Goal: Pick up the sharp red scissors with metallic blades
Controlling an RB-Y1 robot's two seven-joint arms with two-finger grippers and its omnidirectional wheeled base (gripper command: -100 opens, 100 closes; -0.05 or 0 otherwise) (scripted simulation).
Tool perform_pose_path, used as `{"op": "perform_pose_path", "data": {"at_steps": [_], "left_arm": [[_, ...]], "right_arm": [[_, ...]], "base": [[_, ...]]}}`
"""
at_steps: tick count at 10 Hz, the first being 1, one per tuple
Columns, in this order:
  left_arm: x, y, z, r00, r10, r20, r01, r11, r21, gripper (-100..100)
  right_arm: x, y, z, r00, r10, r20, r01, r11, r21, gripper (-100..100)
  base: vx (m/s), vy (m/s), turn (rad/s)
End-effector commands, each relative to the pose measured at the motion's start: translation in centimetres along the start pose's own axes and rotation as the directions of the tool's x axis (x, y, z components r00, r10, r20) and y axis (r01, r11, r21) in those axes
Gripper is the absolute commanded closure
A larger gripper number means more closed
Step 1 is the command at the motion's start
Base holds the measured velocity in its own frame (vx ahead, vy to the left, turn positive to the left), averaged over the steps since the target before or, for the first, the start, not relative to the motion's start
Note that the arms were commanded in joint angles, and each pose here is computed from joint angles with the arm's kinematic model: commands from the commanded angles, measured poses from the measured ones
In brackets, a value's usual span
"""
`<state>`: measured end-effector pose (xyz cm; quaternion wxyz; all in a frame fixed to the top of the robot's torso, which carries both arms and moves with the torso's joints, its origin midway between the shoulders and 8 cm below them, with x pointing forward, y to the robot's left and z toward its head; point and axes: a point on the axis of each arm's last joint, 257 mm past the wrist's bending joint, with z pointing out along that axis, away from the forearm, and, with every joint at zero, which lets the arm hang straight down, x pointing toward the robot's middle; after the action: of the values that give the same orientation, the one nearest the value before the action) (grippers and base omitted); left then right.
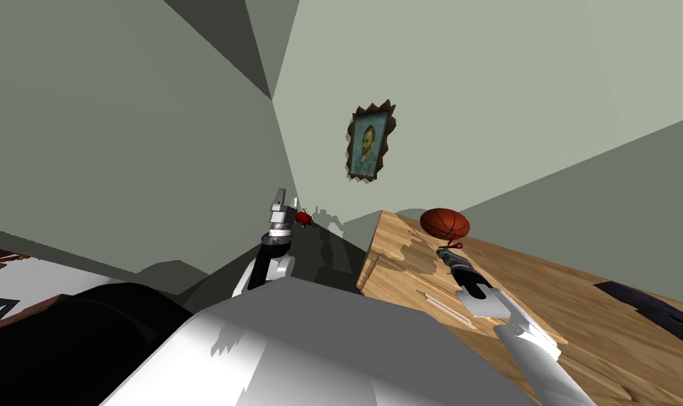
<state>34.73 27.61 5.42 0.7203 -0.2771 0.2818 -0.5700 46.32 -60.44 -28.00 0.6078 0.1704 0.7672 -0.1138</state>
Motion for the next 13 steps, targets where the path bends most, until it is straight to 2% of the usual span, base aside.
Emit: {"op": "perform_pose_path", "data": {"at_steps": [1,3,4,7,8,10,12,13], "left_arm": [[0.0,0.0,0.0,1.0,0.0,0.0,0.0,1.0,0.0,0],[0.0,0.0,0.0,1.0,0.0,0.0,0.0,1.0,0.0,0],[0.0,0.0,0.0,1.0,0.0,0.0,0.0,1.0,0.0,0],[0.0,0.0,0.0,1.0,0.0,0.0,0.0,1.0,0.0,0],[0.0,0.0,0.0,1.0,0.0,0.0,0.0,1.0,0.0,0],[0.0,0.0,0.0,1.0,0.0,0.0,0.0,1.0,0.0,0],[0.0,0.0,0.0,1.0,0.0,0.0,0.0,1.0,0.0,0],[0.0,0.0,0.0,1.0,0.0,0.0,0.0,1.0,0.0,0]], "right_arm": [[0.8,-0.6,-1.1,1.0,-0.001,-0.015,0.001,1.0,0.02,100],[-1.3,1.2,-0.9,1.0,0.0,0.025,0.001,1.0,-0.015,100],[0.6,-0.7,-2.2,1.0,0.005,-0.01,-0.005,0.999,0.04,100],[-1.6,1.2,-2.5,0.999,0.003,0.034,-0.003,1.0,-0.001,100],[0.1,-0.7,-3.9,1.0,0.007,0.002,-0.007,0.999,0.054,100],[-2.0,1.1,-4.2,0.999,0.005,0.041,-0.006,1.0,0.017,100],[-1.8,0.9,-4.2,0.999,0.004,0.039,-0.005,1.0,0.02,100],[-1.9,1.0,-4.2,0.999,0.004,0.041,-0.005,1.0,0.018,0]], "base": [[0.017,-0.033,0.016],[0.0,-0.013,-0.012],[0.019,-0.032,0.056],[0.008,-0.018,-0.002],[0.013,-0.025,0.055],[0.011,-0.029,-0.006],[0.0,-0.003,0.002],[0.0,0.0,0.0]]}}
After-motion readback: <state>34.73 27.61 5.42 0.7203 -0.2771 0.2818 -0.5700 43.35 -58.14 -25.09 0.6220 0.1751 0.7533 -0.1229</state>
